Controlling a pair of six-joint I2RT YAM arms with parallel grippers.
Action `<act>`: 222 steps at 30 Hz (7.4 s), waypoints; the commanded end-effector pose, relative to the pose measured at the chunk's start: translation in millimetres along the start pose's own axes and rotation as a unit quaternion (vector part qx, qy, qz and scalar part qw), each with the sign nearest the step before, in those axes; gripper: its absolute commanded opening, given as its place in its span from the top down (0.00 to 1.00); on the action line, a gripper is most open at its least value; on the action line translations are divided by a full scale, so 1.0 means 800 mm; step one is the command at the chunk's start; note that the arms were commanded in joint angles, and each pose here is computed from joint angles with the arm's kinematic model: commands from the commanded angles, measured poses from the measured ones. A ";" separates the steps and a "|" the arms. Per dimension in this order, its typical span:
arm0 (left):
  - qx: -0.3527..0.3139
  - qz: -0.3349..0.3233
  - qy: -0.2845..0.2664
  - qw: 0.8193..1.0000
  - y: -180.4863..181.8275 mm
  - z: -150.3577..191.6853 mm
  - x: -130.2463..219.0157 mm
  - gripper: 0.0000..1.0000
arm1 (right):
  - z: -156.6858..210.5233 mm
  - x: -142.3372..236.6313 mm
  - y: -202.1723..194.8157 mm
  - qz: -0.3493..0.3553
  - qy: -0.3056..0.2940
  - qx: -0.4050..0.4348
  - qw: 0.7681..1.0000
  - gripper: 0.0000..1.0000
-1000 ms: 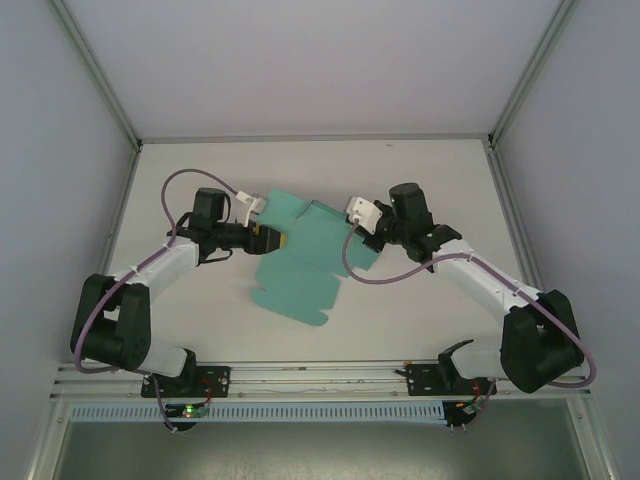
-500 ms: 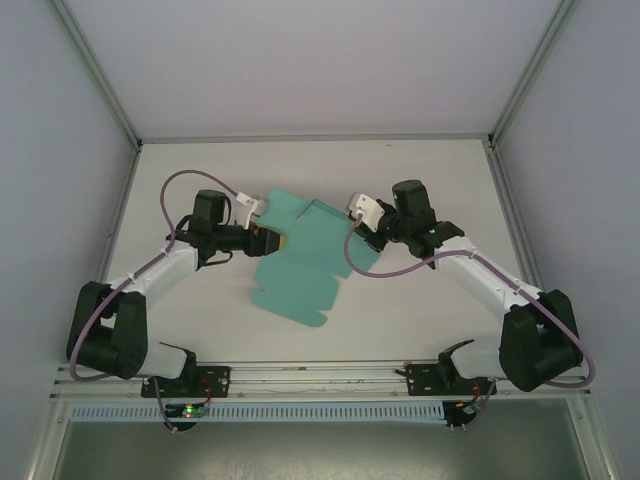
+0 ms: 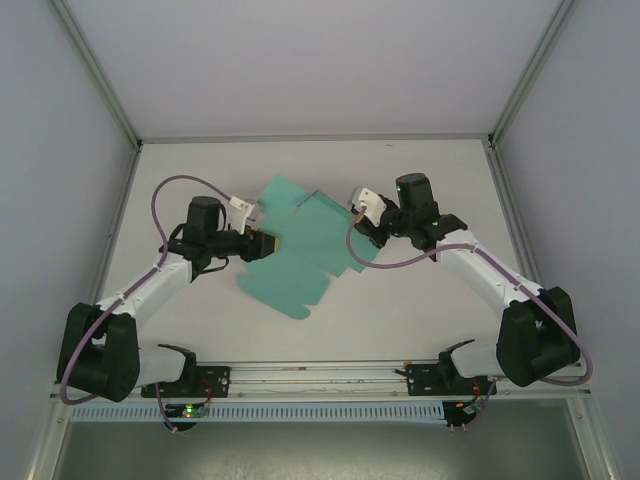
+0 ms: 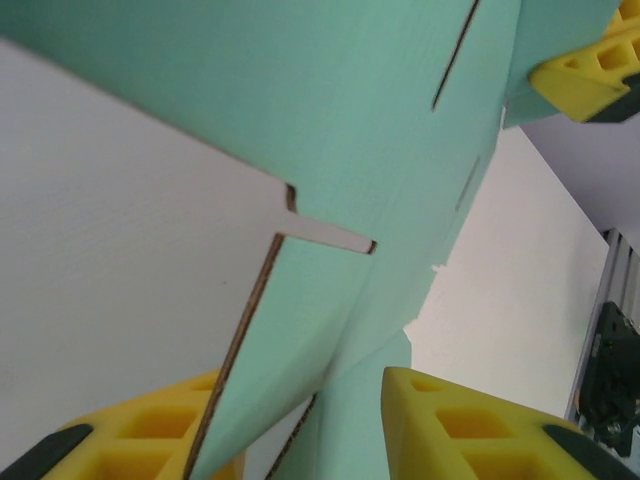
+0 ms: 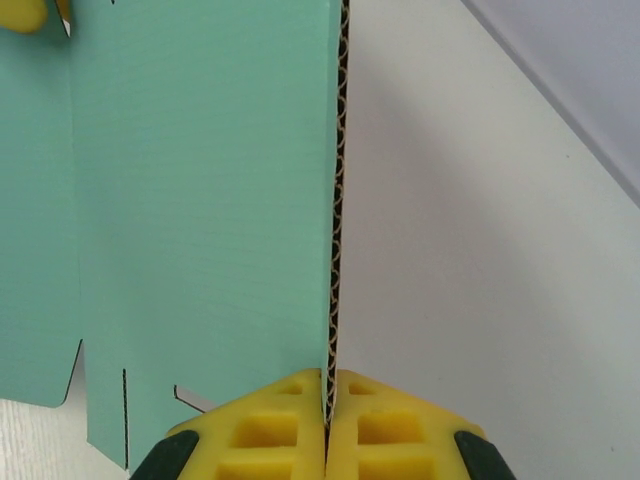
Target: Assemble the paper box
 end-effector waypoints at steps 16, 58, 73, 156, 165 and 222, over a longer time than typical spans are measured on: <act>-0.048 0.001 -0.029 0.998 -0.007 -0.040 -0.004 0.72 | -0.011 -0.001 0.007 -0.044 -0.012 -0.013 0.999 1.00; -0.253 -0.345 -0.009 0.904 -0.015 0.010 -0.054 0.71 | -0.005 -0.008 0.007 0.002 0.023 -0.036 0.999 1.00; -0.133 -0.167 -0.038 0.976 -0.007 0.012 -0.012 0.42 | -0.017 -0.006 0.027 -0.068 -0.003 -0.024 0.997 1.00; 0.173 -0.218 0.092 0.956 0.057 0.120 -0.086 0.77 | -0.017 -0.076 0.030 0.253 0.216 0.271 0.903 1.00; 0.198 -0.265 0.117 0.936 0.089 0.156 -0.096 0.93 | 0.015 -0.085 0.093 0.204 0.189 0.342 0.898 1.00; 0.299 -0.306 -0.048 0.902 0.081 0.066 -0.009 0.47 | 0.028 -0.104 0.079 0.262 0.241 0.421 0.834 1.00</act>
Point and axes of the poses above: each hand's point on the last joint's axis, 136 mm out from that joint toward the fingers, its own x axis back along the fingers, its own y axis along the line the jaws close on, z = x × y, the point moved 4 cm from there along x, back along the fingers, and after that the axes turned 5 degrees about x, right-handed, at the moved point
